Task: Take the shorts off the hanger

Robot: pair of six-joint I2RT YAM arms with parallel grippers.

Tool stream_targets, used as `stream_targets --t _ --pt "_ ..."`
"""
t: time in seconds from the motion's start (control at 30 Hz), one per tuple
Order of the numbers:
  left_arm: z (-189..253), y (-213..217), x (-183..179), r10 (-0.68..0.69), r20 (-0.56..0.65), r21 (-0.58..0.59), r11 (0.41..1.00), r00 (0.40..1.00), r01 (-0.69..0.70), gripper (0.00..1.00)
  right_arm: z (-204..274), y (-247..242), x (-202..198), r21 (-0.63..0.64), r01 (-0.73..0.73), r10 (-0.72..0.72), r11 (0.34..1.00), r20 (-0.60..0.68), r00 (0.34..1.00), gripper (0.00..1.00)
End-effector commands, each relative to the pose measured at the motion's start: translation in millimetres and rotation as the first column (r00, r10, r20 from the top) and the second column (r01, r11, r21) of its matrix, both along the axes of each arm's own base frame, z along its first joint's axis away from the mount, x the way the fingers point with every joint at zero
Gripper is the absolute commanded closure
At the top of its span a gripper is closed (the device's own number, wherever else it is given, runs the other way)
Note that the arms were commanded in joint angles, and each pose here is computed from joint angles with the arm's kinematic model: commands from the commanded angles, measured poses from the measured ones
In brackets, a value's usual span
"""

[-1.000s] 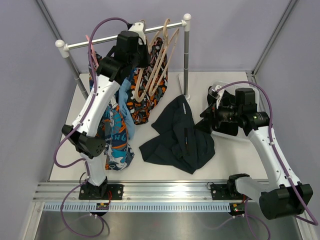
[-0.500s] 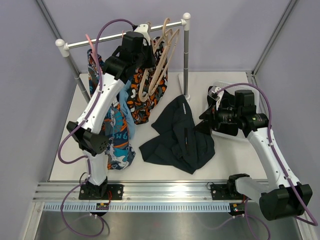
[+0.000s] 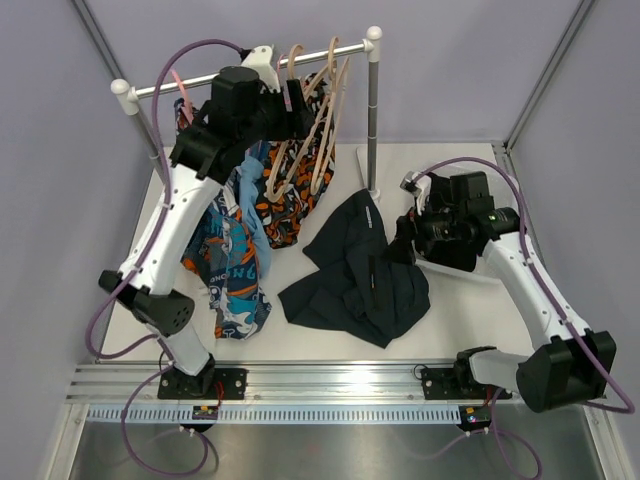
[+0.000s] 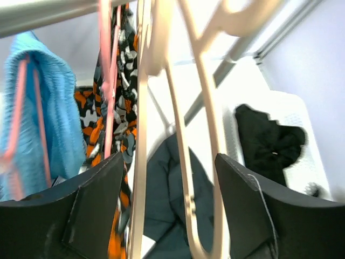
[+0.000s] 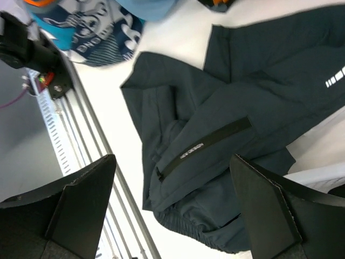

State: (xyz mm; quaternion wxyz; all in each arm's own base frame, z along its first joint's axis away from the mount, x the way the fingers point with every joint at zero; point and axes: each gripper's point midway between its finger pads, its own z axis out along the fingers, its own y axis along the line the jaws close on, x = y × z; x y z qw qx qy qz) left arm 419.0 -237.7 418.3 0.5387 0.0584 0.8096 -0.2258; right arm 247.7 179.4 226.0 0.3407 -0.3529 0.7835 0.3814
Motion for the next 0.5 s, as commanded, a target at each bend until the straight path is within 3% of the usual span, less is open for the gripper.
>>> stream_targets --t 0.0,0.17,0.27,0.3,0.33,0.43,0.47 --pt "58.9 7.9 -45.4 -0.07 0.148 -0.09 0.992 0.987 0.084 0.26 -17.3 -2.1 14.1 -0.167 0.065 -0.066 0.984 -0.001 0.998 0.05" --pt "77.7 33.8 -100.3 -0.09 0.218 -0.107 0.988 0.972 0.115 0.23 -46.4 11.1 34.5 -0.277 0.178 -0.187 0.944 -0.006 0.982 0.01" --pt "64.7 57.7 -129.7 -0.058 0.229 -0.097 0.992 0.972 0.082 0.22 -70.0 14.0 54.0 -0.351 0.33 -0.333 0.876 0.052 0.941 0.01" --pt "59.2 63.3 -136.5 -0.05 0.228 -0.096 0.993 0.972 0.073 0.22 -86.6 4.9 61.4 -0.419 0.392 -0.389 0.819 0.096 0.916 0.01" --pt "33.0 68.3 -138.6 -0.035 0.184 -0.074 0.996 0.982 0.05 0.21 -92.0 15.3 60.6 -0.432 0.39 -0.38 0.813 0.114 0.918 0.0" --pt "24.7 93.7 -171.3 0.017 0.21 -0.112 0.994 0.978 0.007 0.21 -114.5 26.4 56.2 -0.472 0.355 -0.376 0.807 0.053 0.925 0.0" --pt "-3.8 95.4 -173.4 0.026 0.158 -0.106 0.994 0.987 -0.009 0.2 -117.2 31.4 55.8 -0.472 0.34 -0.37 0.814 0.032 0.929 0.01"
